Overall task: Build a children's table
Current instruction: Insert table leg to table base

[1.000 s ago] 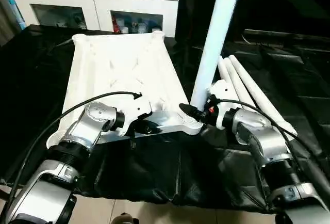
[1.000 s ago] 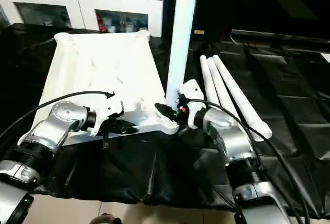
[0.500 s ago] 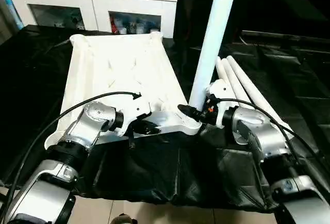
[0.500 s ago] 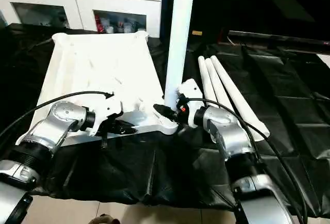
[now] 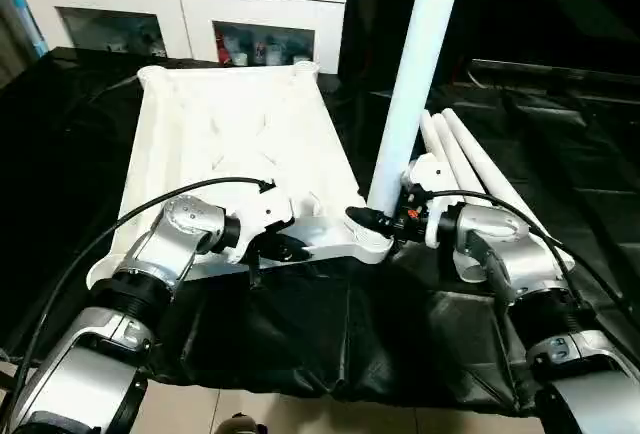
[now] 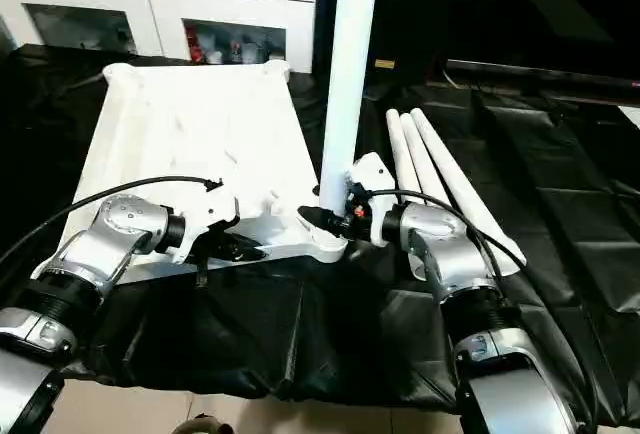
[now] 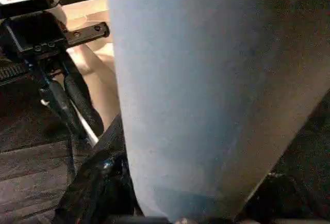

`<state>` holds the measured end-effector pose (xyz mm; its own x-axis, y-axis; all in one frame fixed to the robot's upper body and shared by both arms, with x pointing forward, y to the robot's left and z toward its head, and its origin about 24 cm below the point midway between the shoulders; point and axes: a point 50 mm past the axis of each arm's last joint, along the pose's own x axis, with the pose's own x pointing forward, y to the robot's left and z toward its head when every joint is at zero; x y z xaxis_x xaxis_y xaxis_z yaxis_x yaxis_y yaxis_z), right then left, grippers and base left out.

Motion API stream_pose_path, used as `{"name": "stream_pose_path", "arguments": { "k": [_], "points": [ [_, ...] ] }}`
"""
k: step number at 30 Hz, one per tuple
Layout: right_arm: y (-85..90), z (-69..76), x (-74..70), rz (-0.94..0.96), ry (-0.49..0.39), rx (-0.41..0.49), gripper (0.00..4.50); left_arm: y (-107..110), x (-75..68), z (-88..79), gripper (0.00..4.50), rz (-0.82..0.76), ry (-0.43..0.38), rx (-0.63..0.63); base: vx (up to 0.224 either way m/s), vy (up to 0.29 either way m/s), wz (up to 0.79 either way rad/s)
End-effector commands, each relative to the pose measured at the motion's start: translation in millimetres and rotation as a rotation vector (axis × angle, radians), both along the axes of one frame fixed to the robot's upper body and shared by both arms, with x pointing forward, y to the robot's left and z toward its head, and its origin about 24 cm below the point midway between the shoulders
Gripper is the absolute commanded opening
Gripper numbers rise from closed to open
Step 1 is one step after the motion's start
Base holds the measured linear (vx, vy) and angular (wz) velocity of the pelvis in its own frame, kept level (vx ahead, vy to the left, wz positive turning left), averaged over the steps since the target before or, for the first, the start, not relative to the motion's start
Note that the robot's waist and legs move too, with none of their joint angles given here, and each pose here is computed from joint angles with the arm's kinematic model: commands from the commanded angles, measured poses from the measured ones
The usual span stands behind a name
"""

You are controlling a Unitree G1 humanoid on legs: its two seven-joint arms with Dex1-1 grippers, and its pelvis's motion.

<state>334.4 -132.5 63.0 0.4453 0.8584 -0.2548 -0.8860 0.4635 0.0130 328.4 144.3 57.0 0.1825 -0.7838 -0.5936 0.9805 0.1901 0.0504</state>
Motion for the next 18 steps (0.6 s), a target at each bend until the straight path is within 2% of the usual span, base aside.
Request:
{"name": "stream_pose_path", "arguments": {
  "k": [1, 4, 7, 8, 11, 14, 18],
  "points": [
    [-2.4, -41.5, -17.5, 0.047, 0.185, -0.128, 1.89, -9.6, 4.0, 11.1, 0.0, -0.057, -0.041, -0.008, 0.0, 0.0, 0.0],
    [-2.7, -42.0, -13.9, -0.014, 0.189, -0.097, 1.89, -10.6, 7.3, 13.2, 0.0, -0.022, -0.047, -0.028, 0.0, 0.0, 0.0],
    [-3.1, -42.4, -5.8, -0.154, 0.171, -0.072, 1.89, -15.2, 12.8, 17.6, 0.0, 0.043, -0.059, -0.076, 0.0, 0.0, 0.0],
    [-3.5, -43.1, 1.1, -0.28, 0.176, -0.041, 1.89, -20.5, 17.8, 22.4, 0.0, 0.094, -0.069, -0.12, 0.0, 0.0, 0.0],
    [-2.1, -45.0, 6.4, -0.396, 0.191, -0.016, 1.89, -26.9, 24.3, 26.9, 0.0, 0.166, -0.084, -0.151, 0.0, 0.0, 0.0],
    [3.4, -48.4, 12.8, -0.559, 0.231, 0.033, 1.89, -37.6, 32.9, 30.9, 0.0, 0.269, -0.117, -0.169, 0.0, 0.0, 0.0],
    [19.5, -54.8, 15.7, -0.671, 0.269, 0.012, 1.89, -56.5, 36.4, 23.4, 0.0, 0.363, -0.141, -0.123, 0.0, 0.0, 0.0]
  ]
}}
